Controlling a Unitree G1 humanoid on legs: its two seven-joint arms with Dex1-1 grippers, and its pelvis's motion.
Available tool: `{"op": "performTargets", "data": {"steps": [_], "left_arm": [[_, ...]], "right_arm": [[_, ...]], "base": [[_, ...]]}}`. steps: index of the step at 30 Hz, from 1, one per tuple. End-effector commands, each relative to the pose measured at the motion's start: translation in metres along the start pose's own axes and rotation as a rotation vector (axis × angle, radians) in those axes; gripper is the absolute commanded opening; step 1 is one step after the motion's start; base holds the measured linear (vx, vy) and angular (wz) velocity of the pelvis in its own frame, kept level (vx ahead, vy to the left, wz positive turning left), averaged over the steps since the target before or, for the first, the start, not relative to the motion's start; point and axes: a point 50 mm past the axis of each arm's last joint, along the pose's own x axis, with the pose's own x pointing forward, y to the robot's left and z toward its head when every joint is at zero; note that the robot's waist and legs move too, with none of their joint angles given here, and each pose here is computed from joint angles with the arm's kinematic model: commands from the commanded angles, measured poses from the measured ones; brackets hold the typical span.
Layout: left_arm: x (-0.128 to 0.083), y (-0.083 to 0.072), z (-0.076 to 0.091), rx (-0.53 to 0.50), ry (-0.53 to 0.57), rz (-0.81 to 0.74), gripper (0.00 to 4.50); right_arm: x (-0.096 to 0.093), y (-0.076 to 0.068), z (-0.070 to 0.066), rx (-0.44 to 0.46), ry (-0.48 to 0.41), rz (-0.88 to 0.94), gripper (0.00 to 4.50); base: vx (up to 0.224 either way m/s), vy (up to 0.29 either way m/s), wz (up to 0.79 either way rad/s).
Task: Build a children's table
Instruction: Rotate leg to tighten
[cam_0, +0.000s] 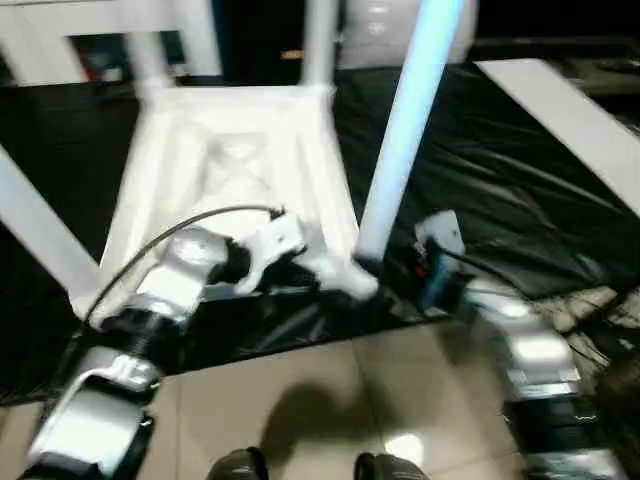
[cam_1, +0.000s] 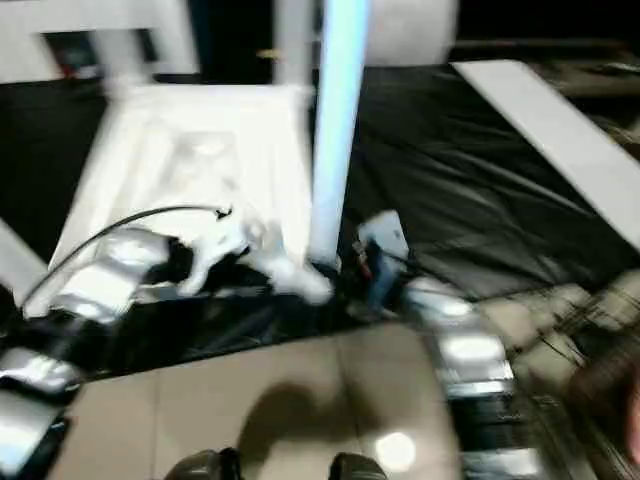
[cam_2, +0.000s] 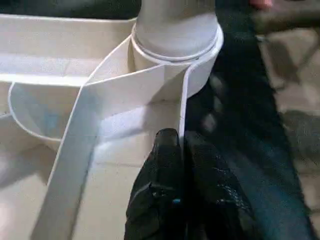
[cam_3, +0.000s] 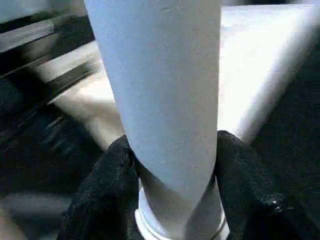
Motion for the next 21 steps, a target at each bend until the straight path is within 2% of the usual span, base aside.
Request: {"op": "performTargets", "data": {"steps": [1,3,4,5,7,11,12,13,15,17,18,20,21], "left_arm": [[0.026,-0.007,0.028,0.032,-0.084,0.028,0.00],[0.028,-0.001,0.033,0.048,-0.092,0.095,0.00],[0.028,-0.001,0.033,0.050,-0.092,0.098,0.00],[0.028,-0.001,0.034,0.056,-0.091,0.102,0.00],[0.027,-0.001,0.031,0.096,-0.079,0.084,0.00],[0.023,-0.003,0.026,0.131,-0.069,0.056,0.00],[0.022,-0.003,0.024,0.136,-0.064,0.055,0.00],[0.019,-0.002,0.021,0.154,-0.061,0.054,0.00],[0.019,-0.002,0.021,0.159,-0.061,0.053,0.00],[0.016,0.000,0.020,0.174,-0.088,0.067,0.00],[0.013,0.002,0.019,0.185,-0.101,0.097,0.00],[0.010,0.004,0.019,0.193,-0.112,0.119,0.00],[0.008,0.006,0.019,0.193,-0.123,0.134,0.00]], "right_arm": [[0.029,0.044,-0.018,0.092,0.093,0.091,1.90],[0.041,0.039,-0.017,0.105,0.100,-0.092,1.90],[0.042,0.039,-0.017,0.105,0.101,-0.104,1.90],[0.042,0.038,-0.017,0.107,0.101,-0.123,2.25],[0.042,0.033,-0.011,0.105,0.054,-0.145,2.60],[0.035,0.023,-0.009,0.075,0.031,-0.179,2.82],[0.033,0.020,-0.009,0.067,0.024,-0.187,3.03],[0.027,0.013,-0.007,0.029,0.005,-0.209,3.08],[0.026,0.011,-0.006,0.011,-0.004,-0.216,3.13],[0.014,-0.001,-0.003,-0.049,-0.039,-0.259,3.45],[0.003,-0.009,-0.001,-0.076,-0.073,-0.273,3.51],[-0.006,-0.013,0.001,-0.062,-0.098,-0.263,3.62],[-0.014,-0.016,0.002,-0.060,-0.114,-0.255,3.87]], "base": [[-0.067,0.045,-0.22],[-0.064,0.051,-0.19],[-0.056,0.045,-0.15],[0.000,0.000,0.00],[0.000,0.000,0.00],[0.000,0.000,0.00],[0.000,0.000,0.00],[0.000,0.000,0.00],[0.000,0.000,0.00],[0.029,-0.009,0.03],[0.058,-0.018,0.06],[0.065,-0.023,0.05],[0.064,-0.027,0.04]]}}
